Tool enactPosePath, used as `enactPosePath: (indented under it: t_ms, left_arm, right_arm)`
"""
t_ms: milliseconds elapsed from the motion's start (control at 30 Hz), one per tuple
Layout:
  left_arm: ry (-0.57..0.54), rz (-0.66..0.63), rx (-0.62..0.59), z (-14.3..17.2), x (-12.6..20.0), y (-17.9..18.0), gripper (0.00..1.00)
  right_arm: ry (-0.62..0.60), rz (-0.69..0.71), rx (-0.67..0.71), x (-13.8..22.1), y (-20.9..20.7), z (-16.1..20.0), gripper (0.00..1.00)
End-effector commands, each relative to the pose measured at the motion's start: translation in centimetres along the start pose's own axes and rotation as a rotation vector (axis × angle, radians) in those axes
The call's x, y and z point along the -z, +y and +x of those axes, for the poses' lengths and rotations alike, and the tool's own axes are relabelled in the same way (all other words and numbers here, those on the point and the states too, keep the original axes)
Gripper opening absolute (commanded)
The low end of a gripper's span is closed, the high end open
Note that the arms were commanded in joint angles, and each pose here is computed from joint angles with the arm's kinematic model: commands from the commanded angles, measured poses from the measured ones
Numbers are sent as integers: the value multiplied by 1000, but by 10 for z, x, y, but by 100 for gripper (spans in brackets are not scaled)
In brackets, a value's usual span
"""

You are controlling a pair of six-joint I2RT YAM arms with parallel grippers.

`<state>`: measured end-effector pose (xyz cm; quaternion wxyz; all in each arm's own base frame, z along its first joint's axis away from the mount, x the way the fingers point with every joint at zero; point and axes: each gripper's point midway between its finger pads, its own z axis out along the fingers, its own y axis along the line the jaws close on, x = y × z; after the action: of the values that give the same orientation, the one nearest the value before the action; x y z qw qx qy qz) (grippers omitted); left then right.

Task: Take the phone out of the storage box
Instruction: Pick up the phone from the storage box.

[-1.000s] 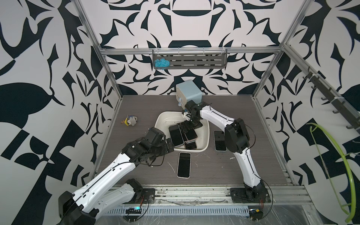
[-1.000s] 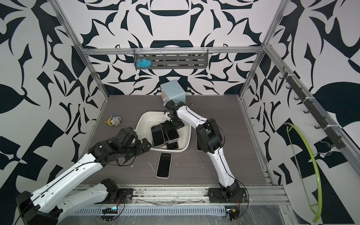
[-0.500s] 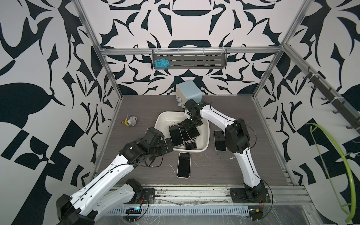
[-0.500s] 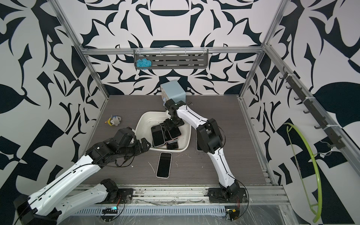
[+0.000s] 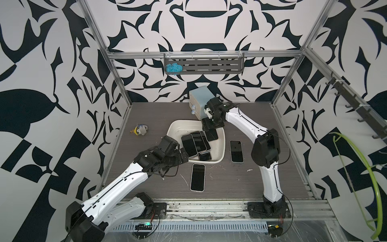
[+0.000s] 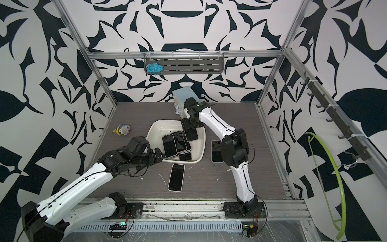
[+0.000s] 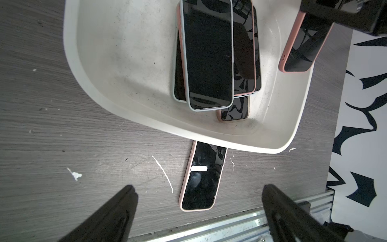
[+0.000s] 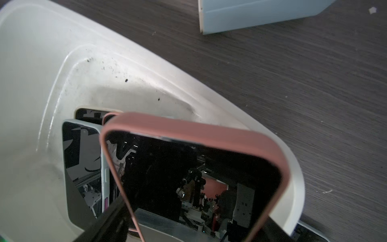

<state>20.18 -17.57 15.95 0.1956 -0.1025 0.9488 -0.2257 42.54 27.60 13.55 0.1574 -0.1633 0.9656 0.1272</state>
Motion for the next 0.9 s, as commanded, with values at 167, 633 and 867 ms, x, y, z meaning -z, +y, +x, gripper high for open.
enactPosePath:
  t_ms: [167,633,867]
  left_arm:
    - [12,15,-19,-1,1,-5,100]
    - [27,43,-58,-14,-12,-22,100]
    - [85,77,-132,-34,-38,-58,100]
  right_arm:
    - [-2,-109,-97,-12,12,6,70]
    - [-196,-120,-258,84,-52,-11,72]
    - [-230,2,-402,112,-137,42,72]
